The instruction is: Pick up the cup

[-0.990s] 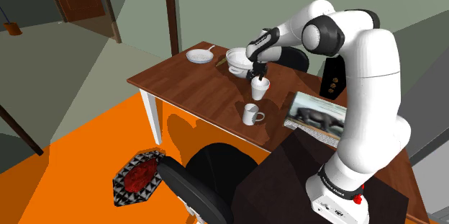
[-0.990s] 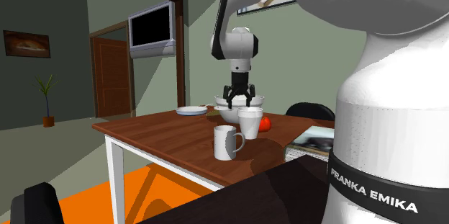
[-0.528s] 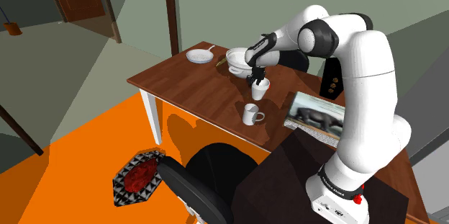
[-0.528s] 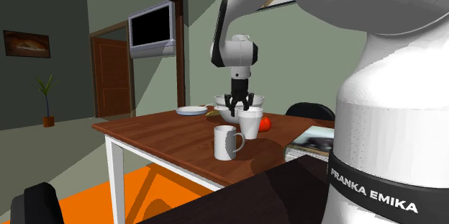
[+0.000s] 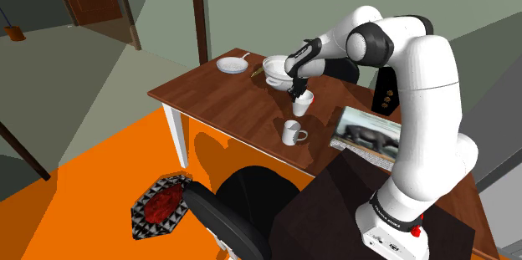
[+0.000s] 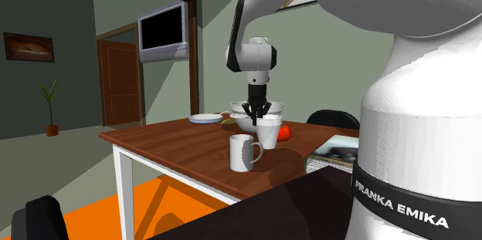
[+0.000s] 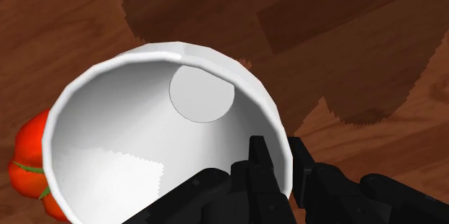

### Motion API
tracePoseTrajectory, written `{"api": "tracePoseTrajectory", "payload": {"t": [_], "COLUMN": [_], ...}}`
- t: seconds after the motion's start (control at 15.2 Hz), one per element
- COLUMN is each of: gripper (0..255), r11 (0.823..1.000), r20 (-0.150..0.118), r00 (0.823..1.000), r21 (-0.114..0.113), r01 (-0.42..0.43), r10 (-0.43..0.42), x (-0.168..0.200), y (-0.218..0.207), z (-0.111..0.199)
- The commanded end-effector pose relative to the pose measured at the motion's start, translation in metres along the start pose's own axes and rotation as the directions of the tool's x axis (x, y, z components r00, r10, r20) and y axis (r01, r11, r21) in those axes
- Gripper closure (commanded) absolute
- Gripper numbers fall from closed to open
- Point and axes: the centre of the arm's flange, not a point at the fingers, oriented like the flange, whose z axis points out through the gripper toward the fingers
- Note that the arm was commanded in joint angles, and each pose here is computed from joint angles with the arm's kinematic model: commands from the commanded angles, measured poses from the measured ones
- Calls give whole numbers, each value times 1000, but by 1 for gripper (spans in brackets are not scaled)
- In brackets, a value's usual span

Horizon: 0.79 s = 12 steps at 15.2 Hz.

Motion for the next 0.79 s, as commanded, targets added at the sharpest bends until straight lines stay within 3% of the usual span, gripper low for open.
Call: {"api": "tracePoseTrajectory", "payload": {"t": [0.0,0.73], "gripper": [255,255], "r11": [1000,1000], "r20": [1,1], "r00": [1000,1000], "r21": [0,0], "r01": [0,0], "r10": [0,0], "x": [0,4], "y": [0,2], "z": [1,-57]}}
